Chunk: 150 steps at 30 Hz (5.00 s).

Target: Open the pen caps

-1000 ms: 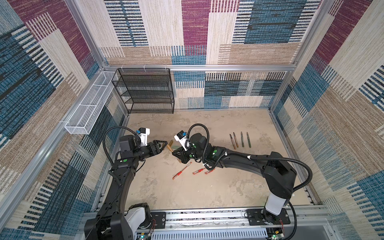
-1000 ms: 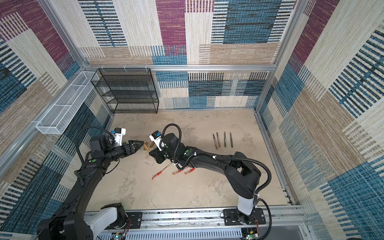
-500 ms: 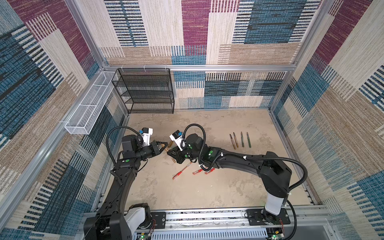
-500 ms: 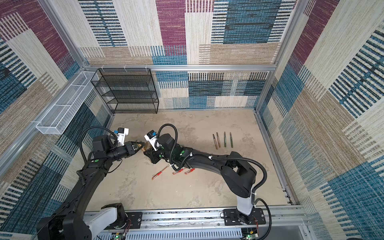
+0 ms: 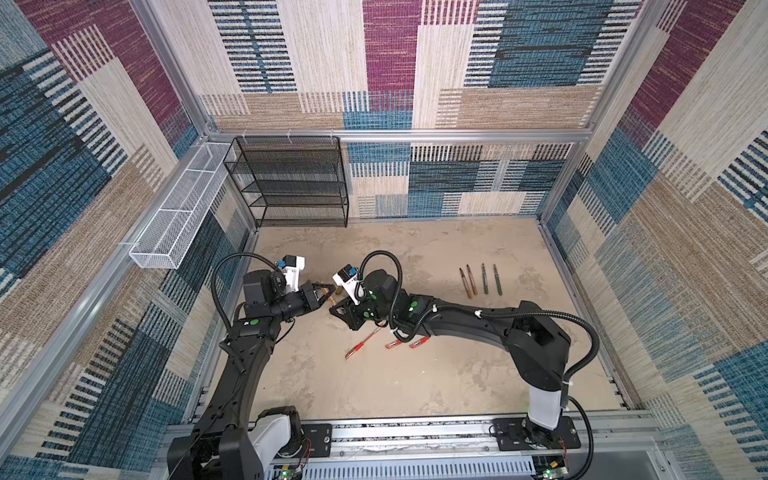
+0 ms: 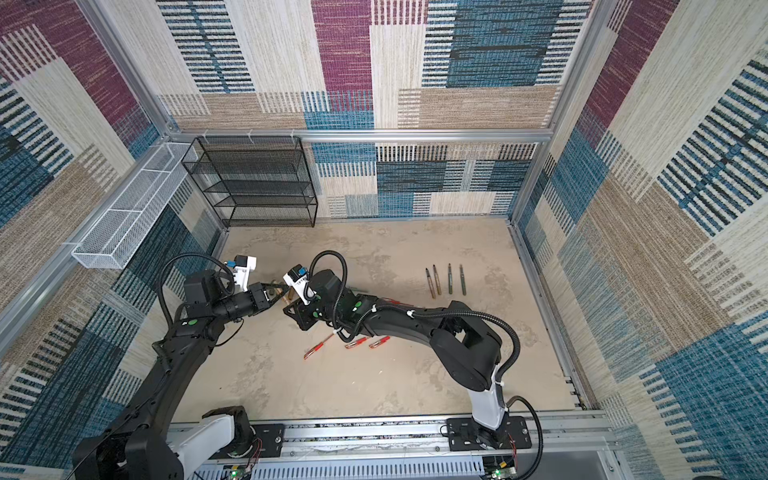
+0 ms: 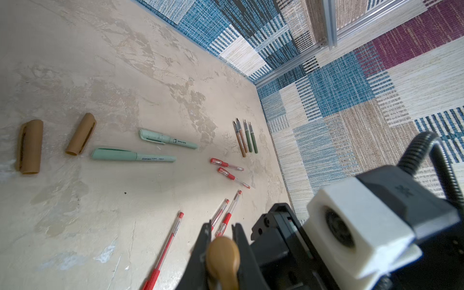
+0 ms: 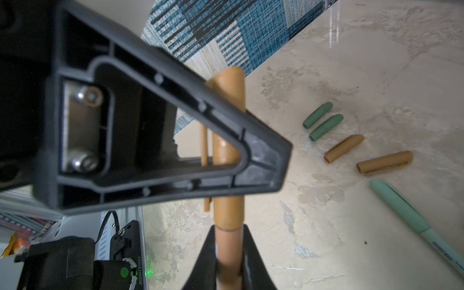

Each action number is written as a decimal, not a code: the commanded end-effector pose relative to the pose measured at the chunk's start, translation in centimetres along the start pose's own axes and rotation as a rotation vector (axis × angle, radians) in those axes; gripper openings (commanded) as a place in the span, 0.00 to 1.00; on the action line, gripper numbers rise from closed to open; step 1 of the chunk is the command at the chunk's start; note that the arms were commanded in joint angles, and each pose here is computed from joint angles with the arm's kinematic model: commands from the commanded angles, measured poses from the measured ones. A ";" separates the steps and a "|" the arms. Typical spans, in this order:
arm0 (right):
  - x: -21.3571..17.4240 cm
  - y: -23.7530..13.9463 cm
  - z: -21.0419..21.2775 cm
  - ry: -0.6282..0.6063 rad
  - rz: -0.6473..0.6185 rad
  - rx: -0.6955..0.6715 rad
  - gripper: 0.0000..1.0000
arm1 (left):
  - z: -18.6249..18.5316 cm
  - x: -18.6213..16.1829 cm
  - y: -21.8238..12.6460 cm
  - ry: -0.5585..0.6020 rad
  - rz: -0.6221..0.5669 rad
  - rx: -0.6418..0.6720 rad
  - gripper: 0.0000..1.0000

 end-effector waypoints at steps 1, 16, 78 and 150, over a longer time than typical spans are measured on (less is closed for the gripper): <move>-0.2 -0.2 -0.3 0.011 -0.006 -0.020 0.06 | -0.3 0.2 -0.1 0.045 -0.011 -0.013 0.00; -8.9 -3.4 -1.6 0.106 0.106 -0.082 0.00 | -1.4 3.1 -1.4 0.047 -0.067 0.077 0.00; -11.4 -22.3 -4.5 0.286 -0.152 -0.502 0.03 | 11.3 5.9 17.2 0.269 0.646 0.884 0.03; -10.9 -19.1 -27.8 0.458 0.228 -0.756 0.07 | -1.1 0.7 -1.9 0.524 0.012 0.511 0.85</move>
Point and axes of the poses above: each gripper's point midway between its finger pads, its own y axis out along the fingers, its own z axis along the line the jaws close on, x = y × z, the point moved 9 cm from there along -y, back along the fingers, and after that the axes turned 5 degrees about -y, right-handed, at the moved point
